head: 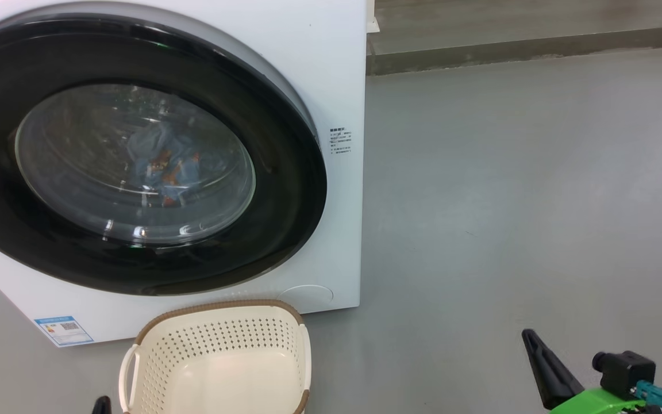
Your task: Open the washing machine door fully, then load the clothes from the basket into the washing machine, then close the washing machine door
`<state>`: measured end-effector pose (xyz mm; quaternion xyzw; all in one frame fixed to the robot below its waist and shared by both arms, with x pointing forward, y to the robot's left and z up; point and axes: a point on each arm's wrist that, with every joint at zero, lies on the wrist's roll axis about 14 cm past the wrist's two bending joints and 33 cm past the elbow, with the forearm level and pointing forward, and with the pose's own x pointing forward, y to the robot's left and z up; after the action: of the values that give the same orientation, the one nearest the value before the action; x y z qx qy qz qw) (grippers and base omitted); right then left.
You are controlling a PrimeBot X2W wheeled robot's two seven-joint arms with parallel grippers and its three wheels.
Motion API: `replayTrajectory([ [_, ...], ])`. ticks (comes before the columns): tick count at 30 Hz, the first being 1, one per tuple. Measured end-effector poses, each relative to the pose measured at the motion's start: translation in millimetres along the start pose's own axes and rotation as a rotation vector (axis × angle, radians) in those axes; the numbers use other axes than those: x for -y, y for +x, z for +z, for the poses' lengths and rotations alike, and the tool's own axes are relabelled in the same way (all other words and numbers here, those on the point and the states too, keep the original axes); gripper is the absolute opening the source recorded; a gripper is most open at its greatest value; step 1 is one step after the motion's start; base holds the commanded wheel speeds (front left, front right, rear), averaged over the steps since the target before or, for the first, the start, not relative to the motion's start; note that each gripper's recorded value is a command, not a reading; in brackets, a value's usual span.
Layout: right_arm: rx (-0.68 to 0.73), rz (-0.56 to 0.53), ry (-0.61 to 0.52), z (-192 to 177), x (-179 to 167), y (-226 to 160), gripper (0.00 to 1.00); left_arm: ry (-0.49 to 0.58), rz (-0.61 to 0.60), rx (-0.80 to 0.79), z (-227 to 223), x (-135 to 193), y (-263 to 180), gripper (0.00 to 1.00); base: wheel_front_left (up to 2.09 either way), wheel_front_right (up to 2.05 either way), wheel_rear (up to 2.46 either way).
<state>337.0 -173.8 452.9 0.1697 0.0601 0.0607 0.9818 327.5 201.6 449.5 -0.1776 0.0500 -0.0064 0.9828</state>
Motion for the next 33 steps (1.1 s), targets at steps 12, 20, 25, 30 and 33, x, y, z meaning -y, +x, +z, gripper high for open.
replayTrajectory([
  [12, -0.015, -0.038, 0.101, -3, 5, 0, 0.00, -0.103, 0.035, -0.028, -6, -5, -2, 0.00, 0.00, 0.00, 0.00],
  [20, -0.008, -0.065, 0.183, -1, 10, 2, 0.00, -0.182, 0.055, -0.032, -7, -6, 0, 0.00, 0.00, 0.00, 0.00],
  [25, -0.009, -0.075, 0.233, 0, 10, 3, 0.00, -0.229, 0.058, -0.026, -5, -4, 3, 0.00, 0.00, 0.00, 0.00],
  [30, 0.000, -0.092, 0.291, 1, 14, 4, 0.00, -0.280, 0.071, -0.030, -5, -5, 4, 0.00, 0.00, 0.00, 0.00],
  [33, -0.001, -0.096, 0.311, 2, 14, 5, 0.00, -0.302, 0.077, -0.032, -5, -6, 5, 0.00, 0.00, 0.00, 0.00],
])
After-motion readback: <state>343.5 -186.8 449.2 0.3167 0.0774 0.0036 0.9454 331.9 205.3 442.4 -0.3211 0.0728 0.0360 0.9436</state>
